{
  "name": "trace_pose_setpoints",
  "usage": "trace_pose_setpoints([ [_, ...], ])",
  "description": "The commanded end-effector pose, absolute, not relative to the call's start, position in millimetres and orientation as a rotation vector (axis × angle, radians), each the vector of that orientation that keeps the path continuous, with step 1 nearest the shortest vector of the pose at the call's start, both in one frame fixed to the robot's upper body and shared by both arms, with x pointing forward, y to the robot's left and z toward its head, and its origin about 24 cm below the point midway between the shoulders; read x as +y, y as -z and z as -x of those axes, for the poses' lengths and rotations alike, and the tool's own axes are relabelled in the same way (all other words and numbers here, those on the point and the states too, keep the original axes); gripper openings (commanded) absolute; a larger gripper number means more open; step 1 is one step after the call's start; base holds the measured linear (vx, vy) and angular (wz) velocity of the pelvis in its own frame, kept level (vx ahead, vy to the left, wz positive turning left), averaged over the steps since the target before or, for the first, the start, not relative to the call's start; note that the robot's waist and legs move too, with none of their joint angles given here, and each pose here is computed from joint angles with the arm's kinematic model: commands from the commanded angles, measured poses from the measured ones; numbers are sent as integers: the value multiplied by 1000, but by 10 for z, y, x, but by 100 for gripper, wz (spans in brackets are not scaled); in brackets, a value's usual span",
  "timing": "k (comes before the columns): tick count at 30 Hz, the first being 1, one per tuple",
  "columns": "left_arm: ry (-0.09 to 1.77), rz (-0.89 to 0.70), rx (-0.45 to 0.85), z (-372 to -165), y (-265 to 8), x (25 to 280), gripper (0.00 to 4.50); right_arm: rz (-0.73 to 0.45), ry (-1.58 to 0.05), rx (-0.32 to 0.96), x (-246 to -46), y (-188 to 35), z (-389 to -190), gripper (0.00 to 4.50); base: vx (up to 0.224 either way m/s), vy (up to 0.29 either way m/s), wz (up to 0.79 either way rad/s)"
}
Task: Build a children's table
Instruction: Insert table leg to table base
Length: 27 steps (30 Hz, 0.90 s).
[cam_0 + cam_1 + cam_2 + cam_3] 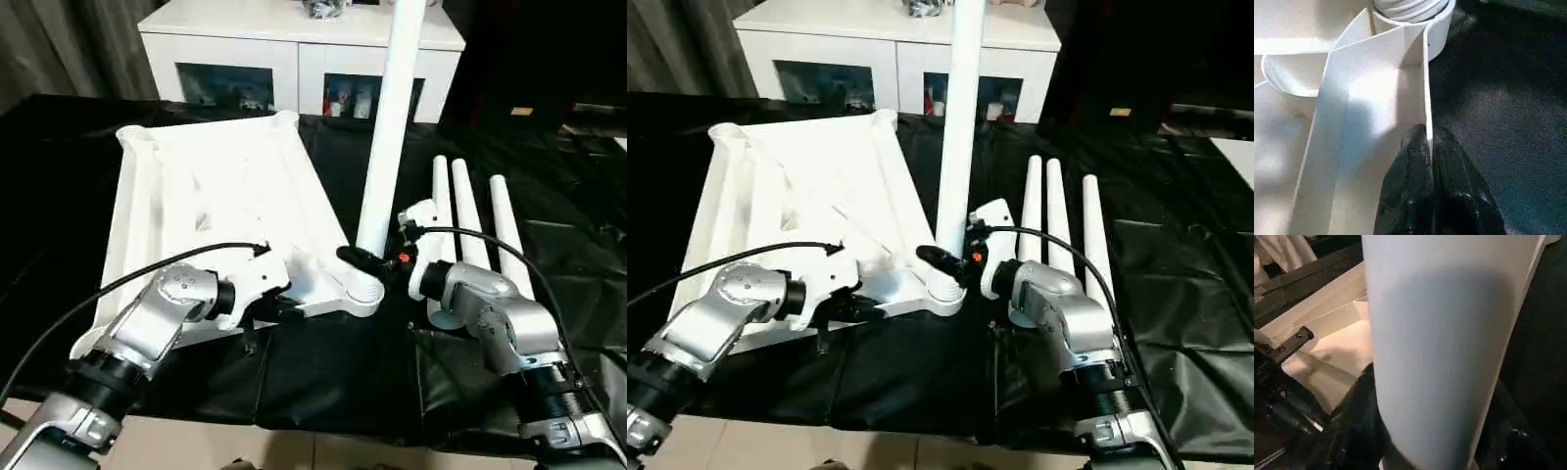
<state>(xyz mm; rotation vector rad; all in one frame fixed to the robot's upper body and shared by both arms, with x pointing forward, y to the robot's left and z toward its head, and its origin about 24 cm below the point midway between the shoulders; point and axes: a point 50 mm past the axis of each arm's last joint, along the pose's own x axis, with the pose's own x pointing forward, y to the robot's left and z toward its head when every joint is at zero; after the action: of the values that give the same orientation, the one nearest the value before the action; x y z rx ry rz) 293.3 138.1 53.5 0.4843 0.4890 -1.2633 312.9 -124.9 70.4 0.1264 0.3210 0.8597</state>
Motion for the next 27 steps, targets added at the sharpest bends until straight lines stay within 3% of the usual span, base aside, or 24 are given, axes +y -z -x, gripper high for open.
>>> trace_pose_setpoints([
  [1,1335,-481,486,-2859,-508,1272,0,-111,-833,385,-1294,-579,-3121,188,0,0,0],
  [15,1310,-455,469,-2864,-535,1263,0,-303,-679,338,-1409,-190,-2929,188,0,0,0],
  [18,1296,-452,458,-2879,-547,1257,0,-276,-656,302,-1426,-136,-2879,188,0,0,0],
  [22,1288,-449,451,-2888,-559,1243,0,-113,-686,275,-1418,-35,-2783,188,0,0,0],
  [27,1275,-448,439,-2907,-571,1224,0,-51,-660,235,-1420,15,-2747,188,0,0,0],
])
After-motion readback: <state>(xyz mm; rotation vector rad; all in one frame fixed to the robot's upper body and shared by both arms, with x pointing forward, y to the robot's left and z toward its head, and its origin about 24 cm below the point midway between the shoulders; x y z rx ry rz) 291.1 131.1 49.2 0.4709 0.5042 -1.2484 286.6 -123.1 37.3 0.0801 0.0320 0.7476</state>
